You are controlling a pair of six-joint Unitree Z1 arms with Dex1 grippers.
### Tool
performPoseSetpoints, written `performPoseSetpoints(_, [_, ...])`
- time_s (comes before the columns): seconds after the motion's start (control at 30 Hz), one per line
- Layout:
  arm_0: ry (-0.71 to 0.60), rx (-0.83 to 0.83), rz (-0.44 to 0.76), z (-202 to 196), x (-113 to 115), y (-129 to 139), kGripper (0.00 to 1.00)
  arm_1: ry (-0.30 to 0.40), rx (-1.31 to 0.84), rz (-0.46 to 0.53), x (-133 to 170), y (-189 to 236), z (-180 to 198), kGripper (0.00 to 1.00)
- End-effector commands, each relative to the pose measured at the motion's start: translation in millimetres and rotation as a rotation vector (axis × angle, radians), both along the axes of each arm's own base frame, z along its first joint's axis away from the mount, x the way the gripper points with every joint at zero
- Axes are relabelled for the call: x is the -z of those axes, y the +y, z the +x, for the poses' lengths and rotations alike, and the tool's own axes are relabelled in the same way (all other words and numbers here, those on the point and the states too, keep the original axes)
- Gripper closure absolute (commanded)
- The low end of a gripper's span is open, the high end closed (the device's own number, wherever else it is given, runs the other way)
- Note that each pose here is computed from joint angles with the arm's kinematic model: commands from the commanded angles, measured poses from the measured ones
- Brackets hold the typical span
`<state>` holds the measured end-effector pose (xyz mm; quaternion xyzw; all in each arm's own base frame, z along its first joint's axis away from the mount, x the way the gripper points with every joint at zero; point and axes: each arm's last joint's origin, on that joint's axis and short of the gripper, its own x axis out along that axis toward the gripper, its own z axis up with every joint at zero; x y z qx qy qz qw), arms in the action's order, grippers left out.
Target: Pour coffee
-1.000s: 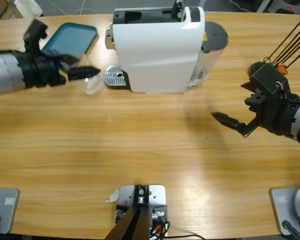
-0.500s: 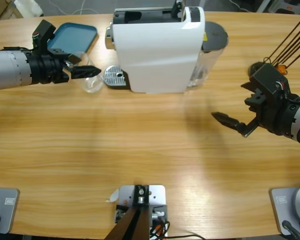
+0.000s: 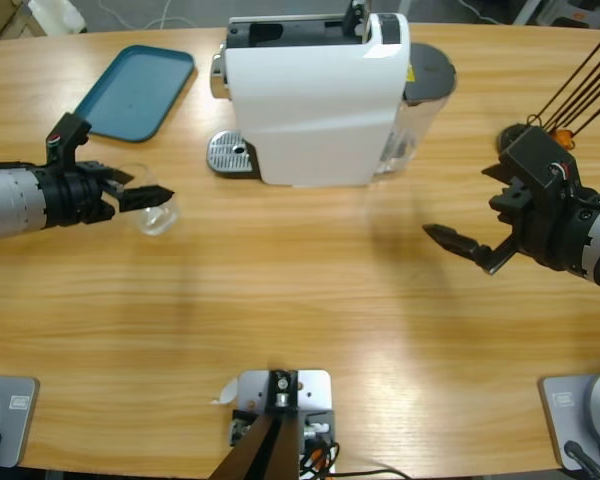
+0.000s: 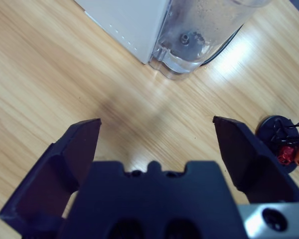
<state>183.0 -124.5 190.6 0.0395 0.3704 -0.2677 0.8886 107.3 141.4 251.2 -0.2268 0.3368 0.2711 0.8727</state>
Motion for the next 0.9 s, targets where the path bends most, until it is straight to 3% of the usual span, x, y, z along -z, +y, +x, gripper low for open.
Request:
performPoseSetpoints(0.03, [0.005, 0.095, -0.014, -24, -1, -11, 0.009, 0.021, -0.003, -0.011, 5, 1, 1, 0.0])
performPoseSetpoints(0.3, [-0.033, 0.101, -0.073, -42, -15, -1, 0.009, 0.021, -0.003, -0.01, 5, 1, 1, 0.0])
performPoseSetpoints(0.43, [-0.115, 0.091, -0.146, -62, -59, 17, 0.009, -0.039, 0.045, 0.021, -7, -12, -1, 0.0])
performPoseSetpoints(0.53, [-0.128, 0.084, -0.141, -71, -90, 27, 0.012, -0.062, 0.203, 0.043, -26, -36, 11, 0.0])
performPoseSetpoints(0.6, [-0.126, 0.087, -0.123, -72, -105, 29, 0.032, -0.015, 0.395, 0.082, -39, -54, 25, 0.046])
performPoseSetpoints(0.63, [-0.12, 0.09, -0.107, -71, -110, 29, 0.035, 0.015, 0.475, 0.071, -44, -62, 33, 0.104])
performPoseSetpoints(0.7, [-0.112, 0.102, -0.074, -71, -118, 30, 0.069, 0.061, 0.599, 0.042, -57, -75, 44, 0.115])
performPoseSetpoints(0.8, [-0.074, 0.085, -0.025, -68, -112, 34, 0.116, 0.12, 0.738, 0.133, -59, -96, 60, 0.106])
performPoseSetpoints(0.9, [-0.053, 0.065, -0.001, -68, -107, 38, 0.135, 0.148, 0.778, 0.145, -48, -102, 69, 0.111])
